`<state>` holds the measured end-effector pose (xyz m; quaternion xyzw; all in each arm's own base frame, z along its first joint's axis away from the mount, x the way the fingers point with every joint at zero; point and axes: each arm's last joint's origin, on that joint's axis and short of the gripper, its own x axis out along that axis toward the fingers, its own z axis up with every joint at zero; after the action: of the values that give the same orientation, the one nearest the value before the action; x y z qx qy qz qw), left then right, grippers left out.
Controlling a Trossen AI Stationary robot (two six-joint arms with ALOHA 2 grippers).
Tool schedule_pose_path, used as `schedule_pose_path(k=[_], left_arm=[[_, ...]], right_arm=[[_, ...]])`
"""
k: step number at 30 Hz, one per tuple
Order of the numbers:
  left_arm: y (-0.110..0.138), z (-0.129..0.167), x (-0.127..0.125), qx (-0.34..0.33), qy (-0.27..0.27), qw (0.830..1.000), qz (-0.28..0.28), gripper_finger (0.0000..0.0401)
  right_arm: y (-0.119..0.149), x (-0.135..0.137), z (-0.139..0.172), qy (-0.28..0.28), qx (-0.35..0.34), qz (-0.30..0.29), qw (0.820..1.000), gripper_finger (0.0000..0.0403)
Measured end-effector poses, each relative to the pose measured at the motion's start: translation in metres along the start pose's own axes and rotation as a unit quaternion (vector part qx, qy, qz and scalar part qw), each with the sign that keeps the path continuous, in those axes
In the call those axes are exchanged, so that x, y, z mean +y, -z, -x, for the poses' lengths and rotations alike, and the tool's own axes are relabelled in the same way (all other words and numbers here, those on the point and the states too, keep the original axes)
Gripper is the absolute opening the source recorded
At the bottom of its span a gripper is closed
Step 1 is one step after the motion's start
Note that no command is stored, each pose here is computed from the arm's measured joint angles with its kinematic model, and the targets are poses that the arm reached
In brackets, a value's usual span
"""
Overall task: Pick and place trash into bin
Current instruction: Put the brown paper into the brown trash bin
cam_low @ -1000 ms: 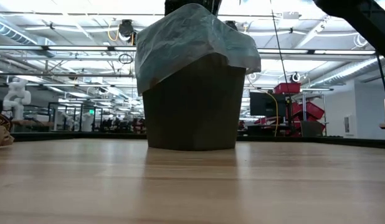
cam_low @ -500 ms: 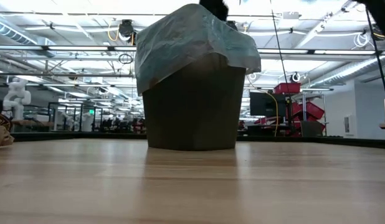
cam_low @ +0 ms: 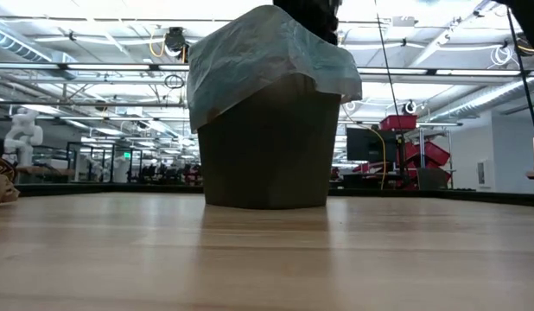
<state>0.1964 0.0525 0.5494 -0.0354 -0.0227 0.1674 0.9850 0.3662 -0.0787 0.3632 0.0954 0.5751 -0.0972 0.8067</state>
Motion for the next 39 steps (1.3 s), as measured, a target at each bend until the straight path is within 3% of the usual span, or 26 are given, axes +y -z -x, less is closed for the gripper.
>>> schedule_pose_path(k=[4, 8, 13, 18, 20, 24, 26, 31, 39], left_arm=[[0.015, 0.012, -0.001, 0.094, 0.032, 0.994, 0.034, 0.0], [0.035, 0.02, -0.004, 0.209, 0.068, 0.973, 0.076, 0.0], [0.064, 0.027, -0.01, 0.37, 0.093, 0.92, 0.093, 0.0], [0.093, 0.027, -0.02, 0.527, 0.076, 0.843, 0.084, 0.0], [0.1, 0.019, -0.028, 0.537, 0.088, 0.835, 0.082, 0.0], [0.121, 0.009, -0.042, 0.584, 0.089, 0.802, 0.082, 0.0], [0.134, 0.005, -0.047, 0.602, 0.063, 0.792, 0.08, 0.0], [0.168, 0.002, -0.046, 0.61, -0.113, 0.78, 0.082, 0.0], [0.206, 0.006, -0.054, 0.596, -0.261, 0.732, 0.201, 0.0]], right_arm=[[0.015, -0.003, 0.043, -0.003, -0.055, -0.019, 0.998, 0.0], [0.041, -0.006, 0.093, 0.006, -0.12, -0.046, 0.992, 0.0], [0.08, -0.008, 0.153, 0.012, -0.216, -0.086, 0.973, 0.0], [0.109, -0.006, 0.185, 0.035, -0.271, -0.116, 0.955, 0.0], [0.117, -0.006, 0.193, 0.034, -0.284, -0.119, 0.951, 0.0], [0.123, -0.006, 0.198, 0.035, -0.293, -0.12, 0.948, 0.0], [0.124, -0.006, 0.199, 0.032, -0.293, -0.117, 0.948, 0.0], [0.129, -0.002, 0.2, 0.027, -0.284, -0.108, 0.952, 0.0], [0.151, -0.001, 0.207, 0.026, -0.26, -0.098, 0.96, 0.0]])
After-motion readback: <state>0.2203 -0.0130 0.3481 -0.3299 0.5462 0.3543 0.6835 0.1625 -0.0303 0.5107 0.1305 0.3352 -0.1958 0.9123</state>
